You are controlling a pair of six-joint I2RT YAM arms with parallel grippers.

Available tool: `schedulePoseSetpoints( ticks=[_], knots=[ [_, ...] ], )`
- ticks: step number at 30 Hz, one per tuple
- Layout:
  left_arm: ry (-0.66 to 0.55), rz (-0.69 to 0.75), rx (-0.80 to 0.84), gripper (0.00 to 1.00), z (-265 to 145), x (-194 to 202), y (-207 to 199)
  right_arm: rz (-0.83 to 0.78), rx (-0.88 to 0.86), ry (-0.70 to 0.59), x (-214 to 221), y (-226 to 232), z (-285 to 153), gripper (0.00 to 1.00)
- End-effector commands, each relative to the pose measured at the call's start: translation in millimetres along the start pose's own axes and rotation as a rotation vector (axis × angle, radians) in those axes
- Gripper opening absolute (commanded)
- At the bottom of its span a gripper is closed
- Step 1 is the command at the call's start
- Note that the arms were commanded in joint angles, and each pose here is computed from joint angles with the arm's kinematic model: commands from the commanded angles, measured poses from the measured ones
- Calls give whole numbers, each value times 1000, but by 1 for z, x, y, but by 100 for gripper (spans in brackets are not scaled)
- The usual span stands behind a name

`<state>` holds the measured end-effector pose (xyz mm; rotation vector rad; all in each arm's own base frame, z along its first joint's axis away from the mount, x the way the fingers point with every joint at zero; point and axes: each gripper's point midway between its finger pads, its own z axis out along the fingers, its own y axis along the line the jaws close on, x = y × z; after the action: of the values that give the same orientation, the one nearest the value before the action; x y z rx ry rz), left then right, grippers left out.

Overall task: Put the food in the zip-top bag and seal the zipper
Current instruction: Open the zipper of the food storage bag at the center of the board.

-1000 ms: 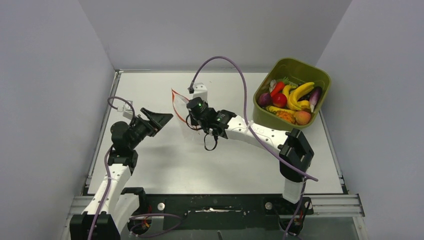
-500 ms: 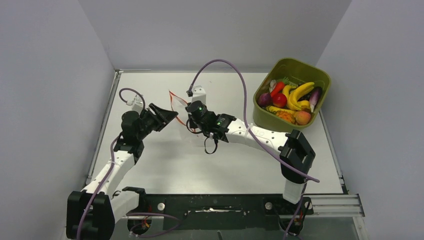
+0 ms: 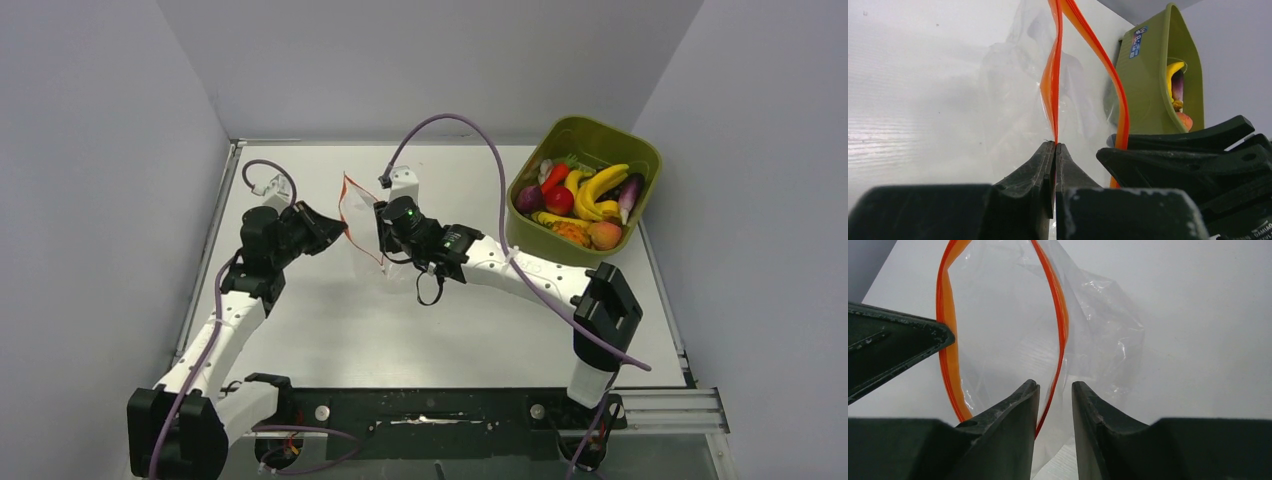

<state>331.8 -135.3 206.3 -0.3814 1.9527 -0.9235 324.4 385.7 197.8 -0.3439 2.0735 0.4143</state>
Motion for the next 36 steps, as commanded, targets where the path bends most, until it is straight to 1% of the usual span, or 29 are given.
schedulePoseSetpoints(
  ticks=[1,3,4,7,9,13,15,17,19,22,24,27,28,32,36],
  knots=[
    [-37,156,65,0,-13,-25,-33,49,-47,-104,-55,3,-19,32],
    [-20,189,60,0,-14,-26,-34,53,-56,-109,-60,2,-19,31],
    [-9,205,62,0,-14,-26,-36,57,-63,-113,-62,2,-19,28],
    [28,243,79,0,-15,-24,-41,81,-80,-97,-62,-6,-12,12],
    [52,282,61,0,-18,-26,-41,107,-66,-93,-59,-17,-10,4],
    [46,336,-70,0,-21,-40,-27,166,-22,-118,-51,-39,-7,2],
    [48,346,-120,0,-22,-47,-23,196,-18,-113,-42,-41,-5,2],
    [59,349,-126,0,-21,-49,-24,226,-38,-103,-33,-36,-3,2],
    [63,353,-96,0,-19,-49,-30,239,-63,-89,-28,-30,-1,5],
    [51,367,-23,0,-17,-47,-43,242,-99,-100,-35,-23,-4,13],
    [39,391,-2,0,-17,-47,-51,235,-124,-115,-43,-20,-10,21],
    [24,450,-6,0,-18,-47,-54,204,-141,-150,-57,-21,-24,38],
    [17,465,-12,0,-18,-47,-54,190,-143,-163,-61,-22,-30,42],
    [3,512,-17,0,-20,-41,-54,159,-127,-217,-76,-36,-53,54],
    [-13,569,-22,0,-22,-34,-55,109,-66,-232,-86,-59,-70,66]
  ],
)
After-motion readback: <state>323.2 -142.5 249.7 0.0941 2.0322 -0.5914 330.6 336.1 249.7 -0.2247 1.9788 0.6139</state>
